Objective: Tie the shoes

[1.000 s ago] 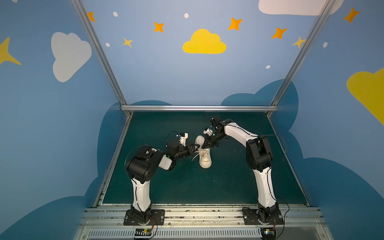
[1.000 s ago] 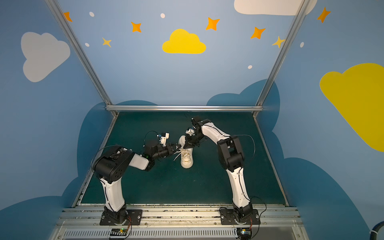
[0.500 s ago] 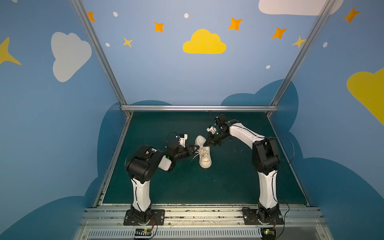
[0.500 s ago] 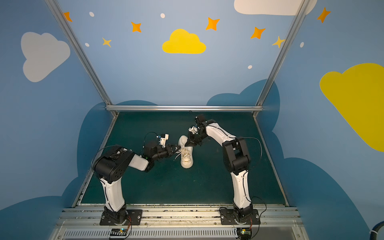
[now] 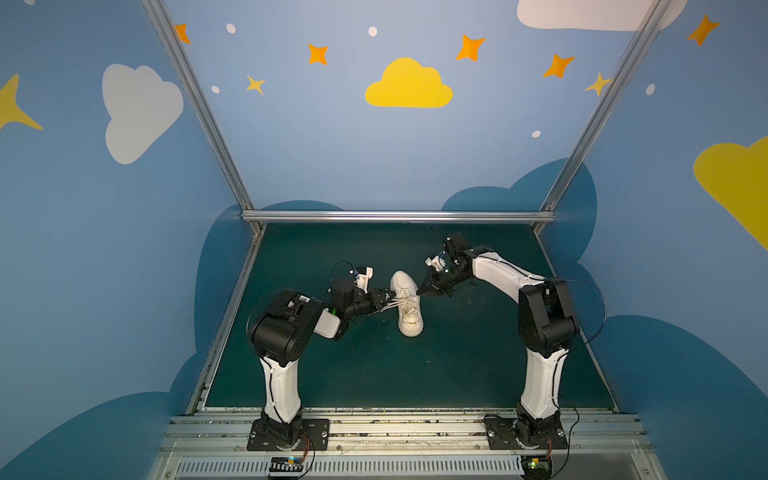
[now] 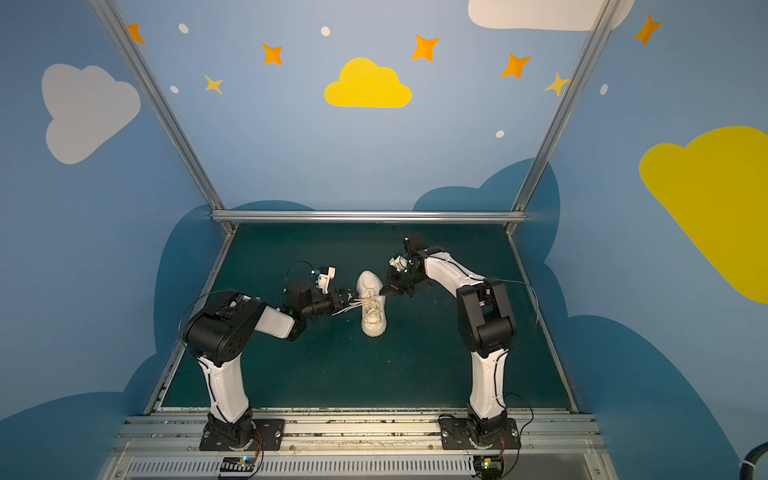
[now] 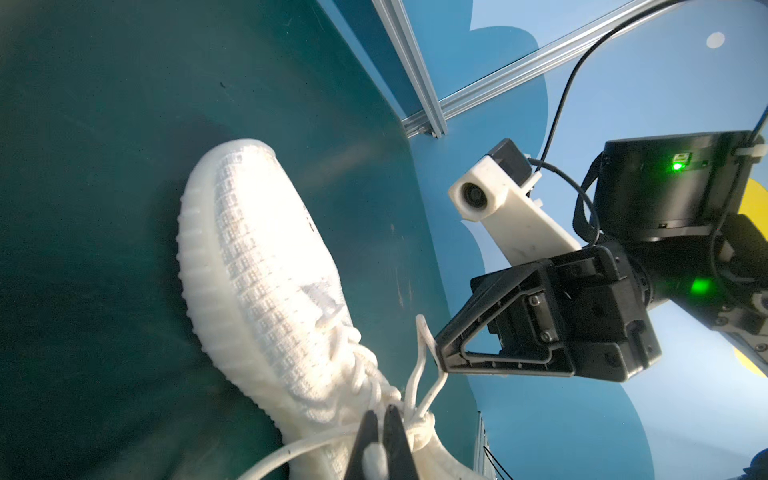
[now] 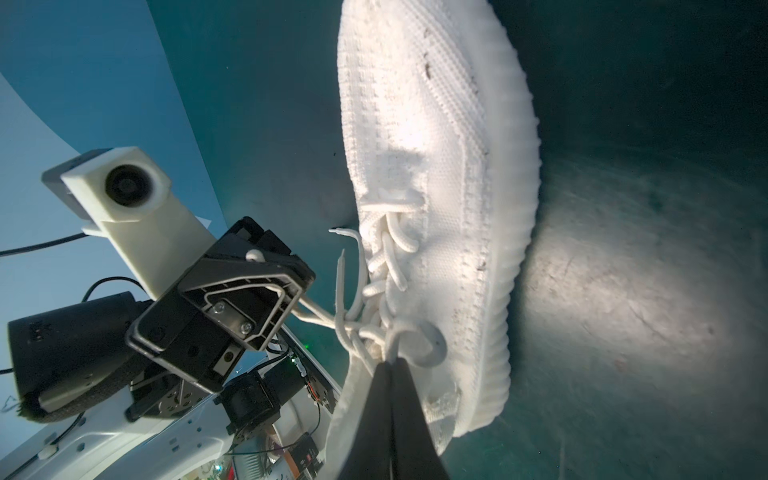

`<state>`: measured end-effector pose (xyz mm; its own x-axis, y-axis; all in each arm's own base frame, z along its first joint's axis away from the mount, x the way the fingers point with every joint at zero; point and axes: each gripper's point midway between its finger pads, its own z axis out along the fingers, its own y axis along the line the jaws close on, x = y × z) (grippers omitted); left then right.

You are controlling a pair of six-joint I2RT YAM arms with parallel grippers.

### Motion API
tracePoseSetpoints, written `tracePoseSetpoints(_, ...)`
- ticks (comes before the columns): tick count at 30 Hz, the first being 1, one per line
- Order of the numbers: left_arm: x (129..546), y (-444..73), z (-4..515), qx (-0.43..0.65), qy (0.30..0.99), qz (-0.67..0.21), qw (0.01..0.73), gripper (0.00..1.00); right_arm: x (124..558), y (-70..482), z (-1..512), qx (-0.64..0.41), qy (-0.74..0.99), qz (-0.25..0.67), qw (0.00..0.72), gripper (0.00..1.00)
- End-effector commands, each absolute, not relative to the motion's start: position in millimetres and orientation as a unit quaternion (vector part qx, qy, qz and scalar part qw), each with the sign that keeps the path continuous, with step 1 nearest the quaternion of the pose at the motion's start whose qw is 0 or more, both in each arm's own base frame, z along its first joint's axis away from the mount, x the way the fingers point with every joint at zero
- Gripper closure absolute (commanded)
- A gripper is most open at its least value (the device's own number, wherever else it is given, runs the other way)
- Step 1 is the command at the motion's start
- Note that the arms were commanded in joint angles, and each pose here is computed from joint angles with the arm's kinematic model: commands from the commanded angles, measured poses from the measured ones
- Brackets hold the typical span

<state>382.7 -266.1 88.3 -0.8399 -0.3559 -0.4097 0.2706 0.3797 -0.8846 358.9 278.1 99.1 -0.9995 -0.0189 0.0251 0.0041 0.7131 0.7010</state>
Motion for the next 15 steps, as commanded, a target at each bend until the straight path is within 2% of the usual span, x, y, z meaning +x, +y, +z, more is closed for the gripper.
tracePoseSetpoints(1, 389, -261, 99, -0.005, 0.780, -0.552, 0.295, 0.97, 360, 266, 107, -0.004, -0.926, -0.378, -0.001, 1.00)
tracePoseSetpoints(15, 398, -245, 97, 0.013, 0.795, -0.524, 0.306, 0.97, 353, 242, 96, -0.028, -0.930, -0.366, -0.004, 1.00)
